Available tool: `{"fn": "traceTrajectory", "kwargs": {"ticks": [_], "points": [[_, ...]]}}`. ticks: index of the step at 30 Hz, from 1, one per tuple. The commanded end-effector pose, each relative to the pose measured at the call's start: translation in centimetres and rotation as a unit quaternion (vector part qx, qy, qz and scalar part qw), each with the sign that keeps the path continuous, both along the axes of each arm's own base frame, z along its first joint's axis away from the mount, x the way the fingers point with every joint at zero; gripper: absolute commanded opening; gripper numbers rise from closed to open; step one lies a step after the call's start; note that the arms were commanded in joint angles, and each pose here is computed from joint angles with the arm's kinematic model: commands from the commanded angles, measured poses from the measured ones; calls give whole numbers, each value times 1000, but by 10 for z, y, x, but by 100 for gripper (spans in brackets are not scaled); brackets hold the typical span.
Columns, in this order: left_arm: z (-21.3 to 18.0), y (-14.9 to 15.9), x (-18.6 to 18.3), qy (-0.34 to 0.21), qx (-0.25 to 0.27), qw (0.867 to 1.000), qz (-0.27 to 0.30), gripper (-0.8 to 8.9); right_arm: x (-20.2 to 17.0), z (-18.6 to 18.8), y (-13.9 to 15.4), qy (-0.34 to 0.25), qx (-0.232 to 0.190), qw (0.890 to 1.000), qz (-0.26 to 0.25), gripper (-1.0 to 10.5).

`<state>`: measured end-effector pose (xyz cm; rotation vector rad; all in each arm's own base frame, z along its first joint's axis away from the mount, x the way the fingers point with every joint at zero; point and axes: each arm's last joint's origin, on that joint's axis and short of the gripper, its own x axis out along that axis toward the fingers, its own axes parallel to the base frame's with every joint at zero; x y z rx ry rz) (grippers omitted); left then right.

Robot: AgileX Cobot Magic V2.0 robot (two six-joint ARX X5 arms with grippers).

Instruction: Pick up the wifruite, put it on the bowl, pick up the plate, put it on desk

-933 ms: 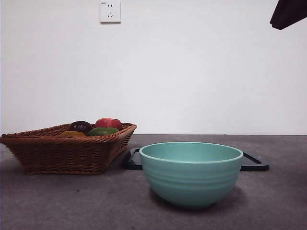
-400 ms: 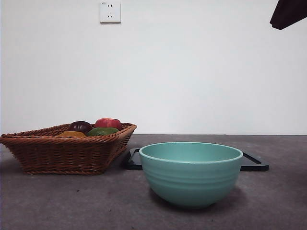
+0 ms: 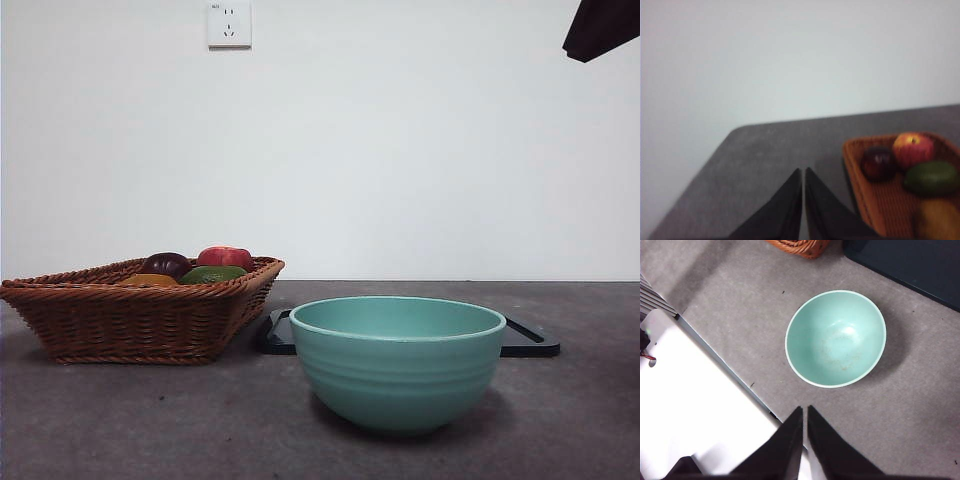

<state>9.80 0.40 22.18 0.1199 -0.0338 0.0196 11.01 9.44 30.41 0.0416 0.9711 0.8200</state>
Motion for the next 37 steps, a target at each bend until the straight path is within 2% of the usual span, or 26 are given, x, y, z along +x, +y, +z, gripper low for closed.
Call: {"fn": "traceTrajectory", "kwargs": {"ticks": [1, 18, 27, 37], "points": [[-13, 0, 0, 10, 5, 1000, 2, 9, 1, 4, 2, -11, 2, 1000, 8, 6], [-59, 1, -2, 53, 4, 998, 20, 9, 1, 4, 2, -11, 2, 1000, 8, 6], [-73, 1, -3, 110, 1, 994, 19, 9, 1, 4, 2, -11, 2, 1000, 8, 6], [-73, 1, -3, 108, -4, 994, 19, 9, 1, 4, 2, -12, 2, 1000, 8, 6]]}}
